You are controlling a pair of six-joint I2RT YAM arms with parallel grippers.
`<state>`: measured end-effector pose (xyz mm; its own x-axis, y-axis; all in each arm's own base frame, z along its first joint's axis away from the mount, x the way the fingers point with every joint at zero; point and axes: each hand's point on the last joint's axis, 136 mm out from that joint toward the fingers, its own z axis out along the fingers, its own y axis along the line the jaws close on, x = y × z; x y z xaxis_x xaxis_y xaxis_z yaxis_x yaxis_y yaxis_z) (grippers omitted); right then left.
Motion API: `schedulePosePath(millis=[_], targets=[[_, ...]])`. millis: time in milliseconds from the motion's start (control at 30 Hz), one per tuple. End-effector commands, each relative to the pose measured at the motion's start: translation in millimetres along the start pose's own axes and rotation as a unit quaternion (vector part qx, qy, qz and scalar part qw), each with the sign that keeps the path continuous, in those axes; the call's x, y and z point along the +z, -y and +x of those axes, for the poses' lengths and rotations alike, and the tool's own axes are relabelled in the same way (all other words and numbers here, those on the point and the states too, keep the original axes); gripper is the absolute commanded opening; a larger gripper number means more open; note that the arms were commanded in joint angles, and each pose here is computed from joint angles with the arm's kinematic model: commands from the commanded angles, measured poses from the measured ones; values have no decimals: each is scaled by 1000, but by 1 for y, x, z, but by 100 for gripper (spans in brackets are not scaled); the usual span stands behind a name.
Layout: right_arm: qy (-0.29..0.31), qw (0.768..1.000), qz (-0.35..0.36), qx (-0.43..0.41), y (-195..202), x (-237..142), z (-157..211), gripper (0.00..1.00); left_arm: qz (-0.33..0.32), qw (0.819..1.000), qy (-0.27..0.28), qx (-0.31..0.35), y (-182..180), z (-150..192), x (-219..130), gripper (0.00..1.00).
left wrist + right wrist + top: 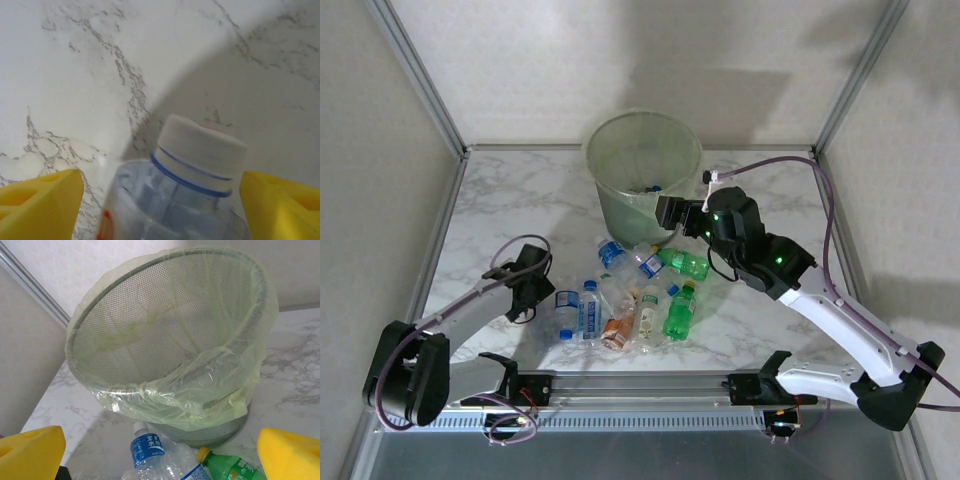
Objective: Put the plastic bottles in the bin
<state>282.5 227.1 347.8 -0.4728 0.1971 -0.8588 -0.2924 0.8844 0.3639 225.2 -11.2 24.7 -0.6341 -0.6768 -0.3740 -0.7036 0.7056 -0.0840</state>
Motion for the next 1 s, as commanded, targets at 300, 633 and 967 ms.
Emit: schedulePosePath(millis=[300, 633, 967], targets=[[16, 1000, 7, 9, 2, -6, -11, 99, -3, 1000, 5, -10, 1, -2, 6, 66], [17, 1000, -2, 18, -2, -6, -13, 99, 11, 999, 37, -3, 8, -22, -16, 61], [-2, 998, -66, 23, -27, -2, -9, 99, 137, 983, 115, -32, 69, -94, -118, 60]])
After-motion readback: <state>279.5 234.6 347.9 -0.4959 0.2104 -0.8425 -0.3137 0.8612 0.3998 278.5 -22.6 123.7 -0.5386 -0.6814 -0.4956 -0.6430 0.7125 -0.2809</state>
